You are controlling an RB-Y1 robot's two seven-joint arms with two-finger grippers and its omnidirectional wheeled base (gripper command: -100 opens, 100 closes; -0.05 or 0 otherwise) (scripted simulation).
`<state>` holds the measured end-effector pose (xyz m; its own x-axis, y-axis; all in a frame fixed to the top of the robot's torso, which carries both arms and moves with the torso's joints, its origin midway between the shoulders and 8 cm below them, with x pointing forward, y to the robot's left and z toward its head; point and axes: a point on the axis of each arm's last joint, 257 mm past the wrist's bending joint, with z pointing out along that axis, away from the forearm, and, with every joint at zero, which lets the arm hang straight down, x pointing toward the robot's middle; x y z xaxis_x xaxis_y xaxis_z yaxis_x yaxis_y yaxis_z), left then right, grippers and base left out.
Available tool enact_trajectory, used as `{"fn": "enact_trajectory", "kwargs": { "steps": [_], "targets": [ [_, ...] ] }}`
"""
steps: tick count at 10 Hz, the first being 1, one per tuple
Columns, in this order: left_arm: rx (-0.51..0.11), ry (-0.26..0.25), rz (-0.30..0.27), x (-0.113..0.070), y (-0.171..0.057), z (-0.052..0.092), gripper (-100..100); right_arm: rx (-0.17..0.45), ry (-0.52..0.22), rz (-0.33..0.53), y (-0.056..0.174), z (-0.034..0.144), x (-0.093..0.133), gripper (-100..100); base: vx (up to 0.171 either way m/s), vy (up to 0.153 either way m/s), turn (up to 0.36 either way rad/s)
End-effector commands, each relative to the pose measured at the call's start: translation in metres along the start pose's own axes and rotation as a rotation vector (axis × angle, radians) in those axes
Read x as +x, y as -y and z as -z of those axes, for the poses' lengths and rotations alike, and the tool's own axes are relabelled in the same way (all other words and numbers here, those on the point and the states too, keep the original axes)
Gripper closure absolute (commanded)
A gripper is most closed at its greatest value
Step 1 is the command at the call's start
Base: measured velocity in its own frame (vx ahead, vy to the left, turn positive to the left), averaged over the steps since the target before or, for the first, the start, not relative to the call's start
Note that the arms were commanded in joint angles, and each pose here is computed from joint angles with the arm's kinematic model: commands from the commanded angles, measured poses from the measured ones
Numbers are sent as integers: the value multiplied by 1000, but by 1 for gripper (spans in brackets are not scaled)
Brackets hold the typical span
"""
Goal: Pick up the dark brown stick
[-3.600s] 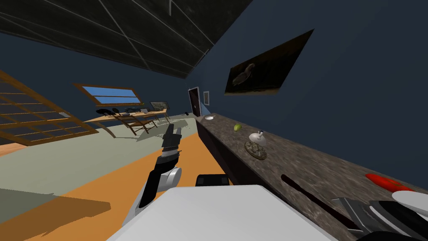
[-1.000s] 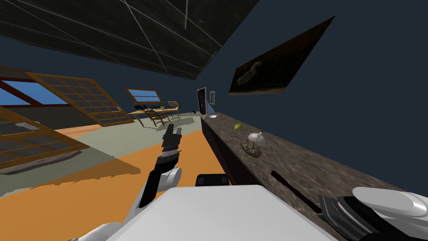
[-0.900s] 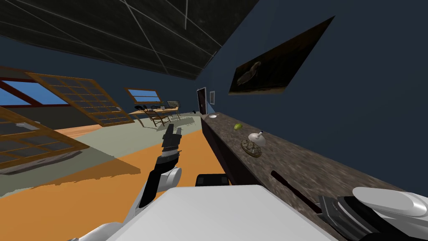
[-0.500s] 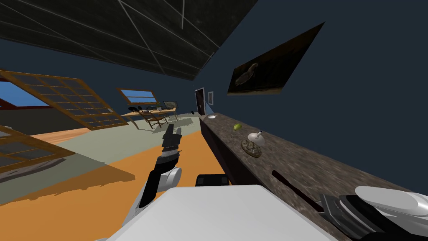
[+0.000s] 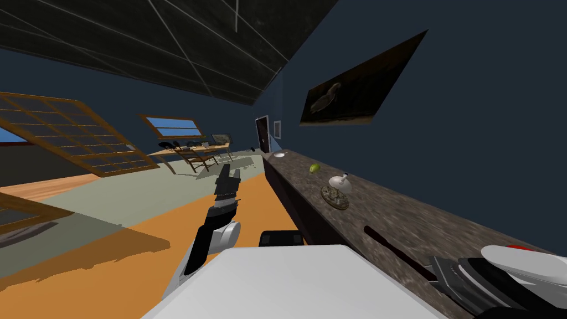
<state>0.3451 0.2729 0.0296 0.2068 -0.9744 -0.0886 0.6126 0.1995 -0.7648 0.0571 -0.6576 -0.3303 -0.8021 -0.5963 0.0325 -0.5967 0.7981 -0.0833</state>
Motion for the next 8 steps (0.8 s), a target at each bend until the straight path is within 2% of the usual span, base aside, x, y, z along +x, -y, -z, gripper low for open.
{"fn": "enact_trajectory", "kwargs": {
  "steps": [1, 3, 8],
  "targets": [
    [0, 0, 0, 0, 0, 0, 0, 2, -4, 8, 5, 2, 5, 100, 52, 43, -61],
    [0, 0, 0, 0, 0, 0, 0, -5, 11, 42, 12, 2, 10, 100, 67, 57, -124],
    [0, 0, 0, 0, 0, 0, 0, -3, -2, 55, 26, 10, 32, 100, 56, 58, -66]
  ]
}}
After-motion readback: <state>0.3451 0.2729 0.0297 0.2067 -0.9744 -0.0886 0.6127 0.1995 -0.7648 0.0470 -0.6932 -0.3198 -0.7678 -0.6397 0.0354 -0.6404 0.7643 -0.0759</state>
